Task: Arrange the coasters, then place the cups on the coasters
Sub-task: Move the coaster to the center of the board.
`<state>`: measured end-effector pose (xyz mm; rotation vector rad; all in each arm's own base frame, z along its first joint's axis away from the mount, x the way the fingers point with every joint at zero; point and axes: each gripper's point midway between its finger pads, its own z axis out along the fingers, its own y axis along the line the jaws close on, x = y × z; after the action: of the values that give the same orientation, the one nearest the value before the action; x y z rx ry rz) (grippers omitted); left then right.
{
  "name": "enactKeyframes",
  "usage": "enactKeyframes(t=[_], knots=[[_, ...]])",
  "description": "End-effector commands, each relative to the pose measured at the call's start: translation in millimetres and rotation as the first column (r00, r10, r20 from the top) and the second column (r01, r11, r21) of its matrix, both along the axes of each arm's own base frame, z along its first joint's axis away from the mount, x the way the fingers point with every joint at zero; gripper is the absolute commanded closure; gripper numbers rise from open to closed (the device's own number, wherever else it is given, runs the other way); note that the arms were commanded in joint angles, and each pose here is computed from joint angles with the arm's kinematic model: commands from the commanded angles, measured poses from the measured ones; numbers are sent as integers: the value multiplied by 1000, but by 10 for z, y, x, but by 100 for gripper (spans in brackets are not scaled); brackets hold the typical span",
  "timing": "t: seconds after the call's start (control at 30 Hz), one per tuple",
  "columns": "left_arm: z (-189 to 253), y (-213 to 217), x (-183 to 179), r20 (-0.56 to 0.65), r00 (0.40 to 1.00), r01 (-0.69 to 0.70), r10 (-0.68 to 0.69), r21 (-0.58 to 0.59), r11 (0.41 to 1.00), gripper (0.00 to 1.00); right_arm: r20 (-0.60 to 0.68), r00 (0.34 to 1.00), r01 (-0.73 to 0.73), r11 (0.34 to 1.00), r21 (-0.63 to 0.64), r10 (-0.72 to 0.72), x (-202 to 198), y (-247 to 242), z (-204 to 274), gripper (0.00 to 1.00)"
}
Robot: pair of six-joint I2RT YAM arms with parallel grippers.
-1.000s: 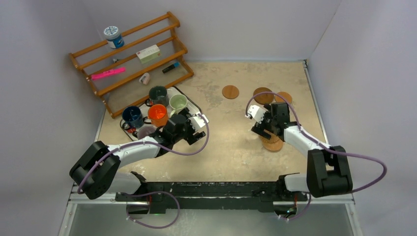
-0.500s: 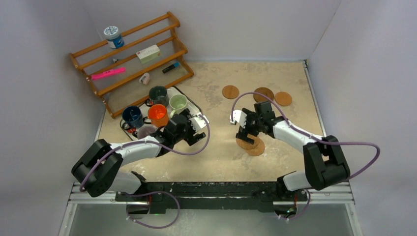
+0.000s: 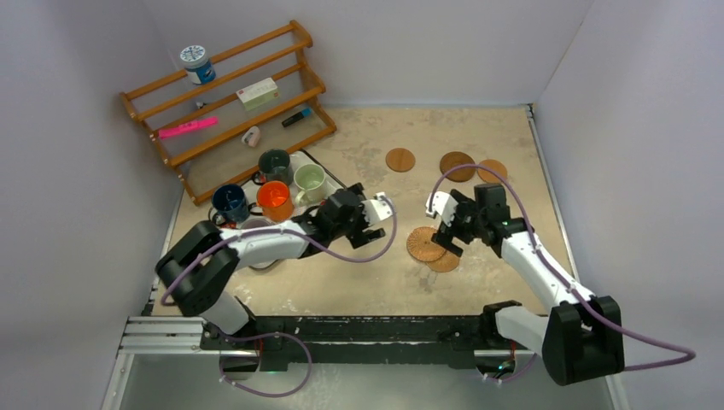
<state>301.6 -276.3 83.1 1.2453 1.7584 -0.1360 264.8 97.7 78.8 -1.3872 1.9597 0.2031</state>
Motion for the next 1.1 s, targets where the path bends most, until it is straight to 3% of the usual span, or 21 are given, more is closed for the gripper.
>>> enactKeyframes(t=[0.0,0.33,1.07], knots=[[98,-572,62,-2,999,35,-35,-1,999,0,1,996,84,993,-81,-84,-122,-413,-203,1],[145,-1216,23,-140,984,96,-110,-104,990,0,-6,994,106,991,-87,-107,-186,-468,-495,1],[-200,-1420,165,-298,953,2,-53,-167,986,0,17,983,179,956,-232,-180,-283,-828,-645,1]])
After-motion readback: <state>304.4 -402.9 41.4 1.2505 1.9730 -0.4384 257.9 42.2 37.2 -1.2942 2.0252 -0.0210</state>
